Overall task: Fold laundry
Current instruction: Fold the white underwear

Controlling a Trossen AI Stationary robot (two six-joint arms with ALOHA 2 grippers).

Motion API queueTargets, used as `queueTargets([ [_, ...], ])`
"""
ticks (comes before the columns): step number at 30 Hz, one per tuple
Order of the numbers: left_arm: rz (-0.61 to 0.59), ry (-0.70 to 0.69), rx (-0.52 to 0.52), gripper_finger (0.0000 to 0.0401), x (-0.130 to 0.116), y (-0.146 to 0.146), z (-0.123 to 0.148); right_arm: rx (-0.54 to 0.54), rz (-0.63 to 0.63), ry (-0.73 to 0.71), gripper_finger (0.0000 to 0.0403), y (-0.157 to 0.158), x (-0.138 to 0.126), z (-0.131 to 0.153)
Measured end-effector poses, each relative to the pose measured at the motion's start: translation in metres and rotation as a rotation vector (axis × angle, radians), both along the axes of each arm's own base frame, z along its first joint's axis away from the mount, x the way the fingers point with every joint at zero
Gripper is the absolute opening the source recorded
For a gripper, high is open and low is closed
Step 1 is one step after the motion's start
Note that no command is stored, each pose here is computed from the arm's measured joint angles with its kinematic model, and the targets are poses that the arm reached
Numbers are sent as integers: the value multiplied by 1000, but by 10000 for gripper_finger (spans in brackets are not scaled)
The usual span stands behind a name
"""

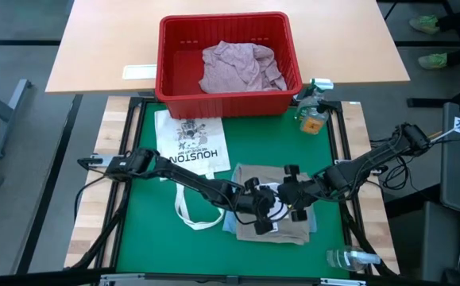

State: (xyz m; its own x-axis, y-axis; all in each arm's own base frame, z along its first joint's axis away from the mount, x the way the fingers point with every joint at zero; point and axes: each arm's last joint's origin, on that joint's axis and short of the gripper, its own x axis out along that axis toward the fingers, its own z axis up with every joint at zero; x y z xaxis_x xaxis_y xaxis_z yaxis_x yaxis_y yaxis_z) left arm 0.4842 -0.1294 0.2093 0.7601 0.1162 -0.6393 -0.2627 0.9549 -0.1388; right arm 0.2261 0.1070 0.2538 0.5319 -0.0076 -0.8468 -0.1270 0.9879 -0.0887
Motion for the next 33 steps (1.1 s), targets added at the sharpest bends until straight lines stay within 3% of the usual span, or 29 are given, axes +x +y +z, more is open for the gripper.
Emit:
queueTargets([
  [11, 83, 32, 4, 12, 6, 38, -2, -199, -125, -75, 182, -7, 0, 0],
  [19, 117, 34, -5, 11, 8, 51, -3, -201, -162, -93, 182, -8, 0, -1],
  [33, 115, 33, -6, 11, 8, 51, -3, -243, -163, -56, 182, -16, -14, -58],
])
